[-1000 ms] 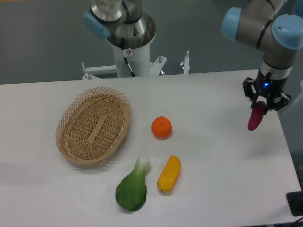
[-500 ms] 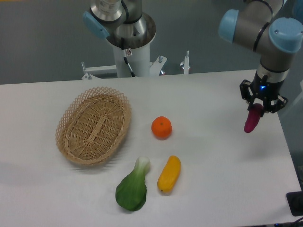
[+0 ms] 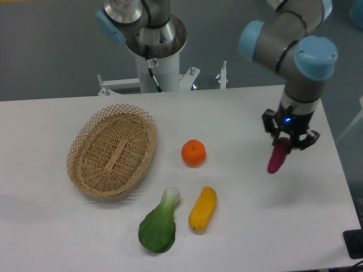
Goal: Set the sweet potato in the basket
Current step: 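Carry the held purple sweet potato over toward the wicker basket, then lower the sweet potato into the basket and open the gripper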
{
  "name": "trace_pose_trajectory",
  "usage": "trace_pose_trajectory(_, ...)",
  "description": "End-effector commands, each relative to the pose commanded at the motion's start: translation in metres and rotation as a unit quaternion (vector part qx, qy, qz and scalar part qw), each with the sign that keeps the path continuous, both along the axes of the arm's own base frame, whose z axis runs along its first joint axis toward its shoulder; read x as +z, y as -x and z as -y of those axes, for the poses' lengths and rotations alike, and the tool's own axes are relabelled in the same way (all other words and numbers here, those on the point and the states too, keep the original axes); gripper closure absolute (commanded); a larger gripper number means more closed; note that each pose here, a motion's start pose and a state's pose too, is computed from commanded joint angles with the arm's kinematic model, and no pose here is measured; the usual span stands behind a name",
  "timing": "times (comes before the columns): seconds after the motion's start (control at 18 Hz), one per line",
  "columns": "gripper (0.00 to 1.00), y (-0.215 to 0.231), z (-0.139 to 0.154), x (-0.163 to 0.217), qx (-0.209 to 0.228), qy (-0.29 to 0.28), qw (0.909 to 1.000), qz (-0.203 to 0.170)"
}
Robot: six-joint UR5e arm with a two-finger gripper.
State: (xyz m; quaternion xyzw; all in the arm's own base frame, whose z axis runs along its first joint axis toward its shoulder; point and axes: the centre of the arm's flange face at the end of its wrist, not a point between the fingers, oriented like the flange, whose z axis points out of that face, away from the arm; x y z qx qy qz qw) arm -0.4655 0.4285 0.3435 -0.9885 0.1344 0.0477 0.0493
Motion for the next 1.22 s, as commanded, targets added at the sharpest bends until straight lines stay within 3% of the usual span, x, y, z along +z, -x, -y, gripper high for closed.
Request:
trace_pose_trajectory(0.33,0.88,-0.087,-0.044,-0.003,-0.014,0.000,0.9998,0.014)
trace_pose_trajectory(0.78,0.88,-0.205,-0.065,-0.013,-0.058,0.014,0.9977,0.031)
trace_pose_trajectory(1.0,0.87,-0.275,-0.079,-0.038,-0.091,0.034,0.9940,0.049)
trace_pose_trajectory(1.17,0.80,-0.315,-0.090,-0.058,-0.122,0.052,0.9894,0.060)
trace_pose_trajectory(1.22,0.67,-0.323,-0.093,-0.059,-0.129,0.054,0.9884,0.060)
